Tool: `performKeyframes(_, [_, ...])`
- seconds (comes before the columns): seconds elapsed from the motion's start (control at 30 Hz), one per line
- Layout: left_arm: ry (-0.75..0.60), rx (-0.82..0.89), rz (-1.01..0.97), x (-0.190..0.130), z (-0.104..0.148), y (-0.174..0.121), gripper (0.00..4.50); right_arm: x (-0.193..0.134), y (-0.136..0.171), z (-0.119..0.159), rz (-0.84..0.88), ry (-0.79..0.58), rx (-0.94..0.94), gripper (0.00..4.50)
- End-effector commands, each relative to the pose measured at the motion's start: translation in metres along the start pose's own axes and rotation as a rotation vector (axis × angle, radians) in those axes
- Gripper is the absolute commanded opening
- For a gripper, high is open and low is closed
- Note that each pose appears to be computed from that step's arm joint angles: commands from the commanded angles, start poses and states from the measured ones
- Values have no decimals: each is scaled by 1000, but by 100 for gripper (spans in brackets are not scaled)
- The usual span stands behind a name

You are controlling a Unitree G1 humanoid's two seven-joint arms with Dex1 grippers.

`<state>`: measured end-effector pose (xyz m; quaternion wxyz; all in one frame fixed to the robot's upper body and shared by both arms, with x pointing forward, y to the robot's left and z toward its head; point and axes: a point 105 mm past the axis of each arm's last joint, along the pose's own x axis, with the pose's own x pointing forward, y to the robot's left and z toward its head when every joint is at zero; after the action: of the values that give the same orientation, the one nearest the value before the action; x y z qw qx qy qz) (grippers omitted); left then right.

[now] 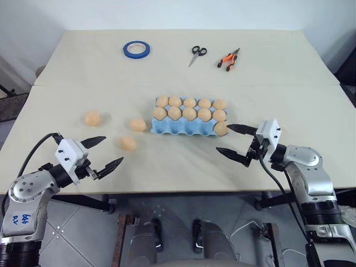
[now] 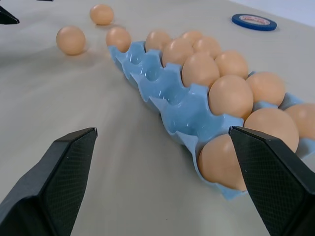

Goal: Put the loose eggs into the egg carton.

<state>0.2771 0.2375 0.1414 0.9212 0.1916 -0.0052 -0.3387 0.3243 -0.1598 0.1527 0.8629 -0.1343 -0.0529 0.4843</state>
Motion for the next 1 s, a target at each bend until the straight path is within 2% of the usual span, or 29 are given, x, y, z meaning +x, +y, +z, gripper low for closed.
performKeyframes(0.03, [-34,21,-2,5,12,0,446,-6,-4,16,-41,-39,-41,450])
performKeyframes(0.2, [-71,22,-113,22,23,-19,446,-32,-19,19,-206,-32,-37,450])
performKeyframes(0.33, [-119,27,-231,42,33,-38,446,-76,-30,14,-426,-11,-40,450])
performKeyframes(0.47, [-155,23,-324,63,38,-55,446,-126,-32,-5,-662,49,-29,450])
performKeyframes(0.67, [-182,13,-469,86,39,-81,446,-177,-12,-41,-860,135,38,450])
performKeyframes(0.8, [-216,-12,-487,96,41,-85,446,-175,-14,-46,-849,137,53,450])
performKeyframes(1.0, [-231,-12,-502,96,44,-85,446,-139,-51,-43,-702,142,34,450])
